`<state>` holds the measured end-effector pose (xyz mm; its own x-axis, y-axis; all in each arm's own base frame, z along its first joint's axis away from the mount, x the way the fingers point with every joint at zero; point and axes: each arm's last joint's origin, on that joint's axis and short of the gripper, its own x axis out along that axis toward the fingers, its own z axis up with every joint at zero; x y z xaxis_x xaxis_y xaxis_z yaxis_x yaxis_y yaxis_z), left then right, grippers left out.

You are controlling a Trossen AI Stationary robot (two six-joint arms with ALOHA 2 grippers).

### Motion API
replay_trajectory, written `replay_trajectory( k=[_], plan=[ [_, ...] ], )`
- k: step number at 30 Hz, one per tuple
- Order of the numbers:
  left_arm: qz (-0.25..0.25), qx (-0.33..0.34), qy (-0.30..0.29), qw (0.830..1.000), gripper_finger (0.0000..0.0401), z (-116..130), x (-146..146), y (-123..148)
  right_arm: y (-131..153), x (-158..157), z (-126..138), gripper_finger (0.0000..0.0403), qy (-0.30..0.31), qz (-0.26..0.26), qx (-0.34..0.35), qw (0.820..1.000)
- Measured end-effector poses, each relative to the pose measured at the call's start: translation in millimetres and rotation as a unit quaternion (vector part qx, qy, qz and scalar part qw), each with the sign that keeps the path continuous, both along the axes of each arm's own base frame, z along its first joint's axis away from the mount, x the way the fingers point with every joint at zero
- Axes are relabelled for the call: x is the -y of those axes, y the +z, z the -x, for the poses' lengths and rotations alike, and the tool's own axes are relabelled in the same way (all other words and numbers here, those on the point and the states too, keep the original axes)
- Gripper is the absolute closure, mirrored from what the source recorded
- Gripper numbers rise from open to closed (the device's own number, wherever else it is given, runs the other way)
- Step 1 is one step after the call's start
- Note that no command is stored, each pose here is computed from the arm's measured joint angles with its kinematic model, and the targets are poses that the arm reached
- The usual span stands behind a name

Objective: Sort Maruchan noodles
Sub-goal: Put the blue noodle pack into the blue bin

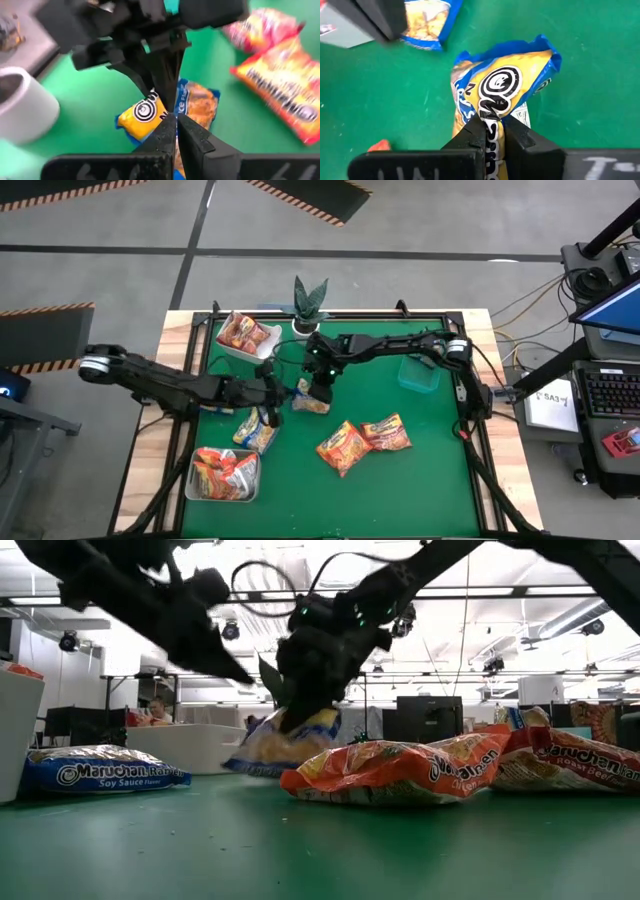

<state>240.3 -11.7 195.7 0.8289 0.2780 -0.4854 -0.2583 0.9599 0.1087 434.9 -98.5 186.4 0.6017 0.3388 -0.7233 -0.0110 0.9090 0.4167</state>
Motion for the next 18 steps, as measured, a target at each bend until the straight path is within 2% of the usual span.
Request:
replay_trajectory(
  k=[4,8,13,18],
  plan=[
    [-0.007,0.045,-0.006,0.999,0.0401,9.7,-0.9,20.8,28.3,-6.6,23.5,0.0381,-0.005,0.023,0.013,1.0],
    [-0.02,0.073,-0.003,0.997,0.0401,16.5,-2.0,33.4,58.6,-15.1,58.8,0.0381,-0.044,0.085,0.012,0.995],
    [-0.052,0.078,0.031,0.995,0.0401,18.6,-4.6,37.0,91.5,-27.1,115.1,0.0381,-0.109,0.192,-0.003,0.975],
    [-0.069,0.07,0.041,0.994,0.0401,17.4,-5.4,35.1,112.6,-36.5,174.7,0.0381,-0.153,0.261,-0.028,0.953]
  ],
)
